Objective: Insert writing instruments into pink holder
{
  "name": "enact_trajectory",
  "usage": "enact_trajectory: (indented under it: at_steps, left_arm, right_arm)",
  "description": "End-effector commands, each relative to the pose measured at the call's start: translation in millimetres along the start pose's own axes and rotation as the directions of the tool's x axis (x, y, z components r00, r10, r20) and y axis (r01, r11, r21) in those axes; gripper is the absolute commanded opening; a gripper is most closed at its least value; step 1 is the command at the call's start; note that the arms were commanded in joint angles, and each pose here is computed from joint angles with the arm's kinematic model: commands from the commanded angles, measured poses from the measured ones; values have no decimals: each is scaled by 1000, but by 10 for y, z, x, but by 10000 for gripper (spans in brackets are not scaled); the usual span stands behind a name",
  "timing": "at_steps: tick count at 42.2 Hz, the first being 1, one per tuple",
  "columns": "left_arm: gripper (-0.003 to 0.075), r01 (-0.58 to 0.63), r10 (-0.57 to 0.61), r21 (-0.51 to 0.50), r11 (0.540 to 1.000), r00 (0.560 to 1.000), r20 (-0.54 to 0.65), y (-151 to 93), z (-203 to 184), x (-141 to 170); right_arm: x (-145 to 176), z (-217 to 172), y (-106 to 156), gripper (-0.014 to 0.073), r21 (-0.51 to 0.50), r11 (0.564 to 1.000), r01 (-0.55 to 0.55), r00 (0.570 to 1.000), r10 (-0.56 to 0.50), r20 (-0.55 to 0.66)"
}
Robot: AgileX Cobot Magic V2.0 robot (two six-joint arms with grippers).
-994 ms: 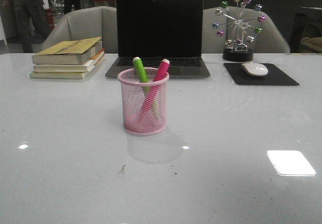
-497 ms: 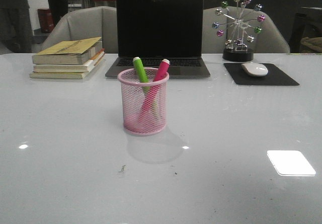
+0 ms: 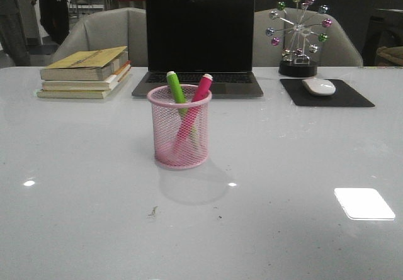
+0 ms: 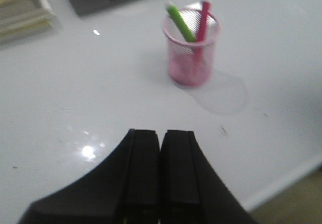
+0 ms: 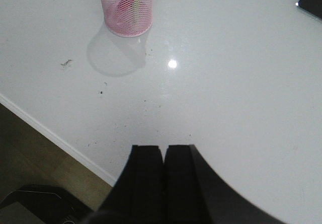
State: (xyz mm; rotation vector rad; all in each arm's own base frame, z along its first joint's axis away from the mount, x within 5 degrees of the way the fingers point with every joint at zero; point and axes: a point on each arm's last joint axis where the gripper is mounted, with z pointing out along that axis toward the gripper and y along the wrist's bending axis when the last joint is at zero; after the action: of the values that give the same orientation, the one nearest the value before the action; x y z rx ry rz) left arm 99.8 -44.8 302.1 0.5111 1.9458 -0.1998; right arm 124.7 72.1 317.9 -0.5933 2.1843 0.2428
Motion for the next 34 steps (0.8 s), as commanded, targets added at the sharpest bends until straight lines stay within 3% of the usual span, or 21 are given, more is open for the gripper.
enact_trajectory:
  at_steps: [1, 6, 12, 21, 34]
  left_arm:
    - [92, 52, -26, -103, 993, 971, 237, 97, -94, 19]
    - [92, 148, -52, -196, 969, 904, 425, 132, -191, 357]
    - [92, 276, -105, -251, 928, 840, 533, 131, -219, 738]
    - [92, 305, -80, -302, 903, 811, 579, 109, -200, 1015]
    - [92, 300, -72, -289, 909, 797, 600, 105, -197, 1010]
  right_arm:
    - [-137, -54, -7, 58, 2, 1000, 3, 995, -4, 102]
    - [-137, -54, -7, 58, 2, 1000, 3, 995, -4, 102]
    - [-137, -54, -7, 58, 2, 1000, 3, 995, -4, 102]
    - [-137, -54, -7, 58, 2, 1000, 3, 995, -4, 102]
    - [-137, -54, -7, 58, 2, 1000, 3, 995, -4, 102]
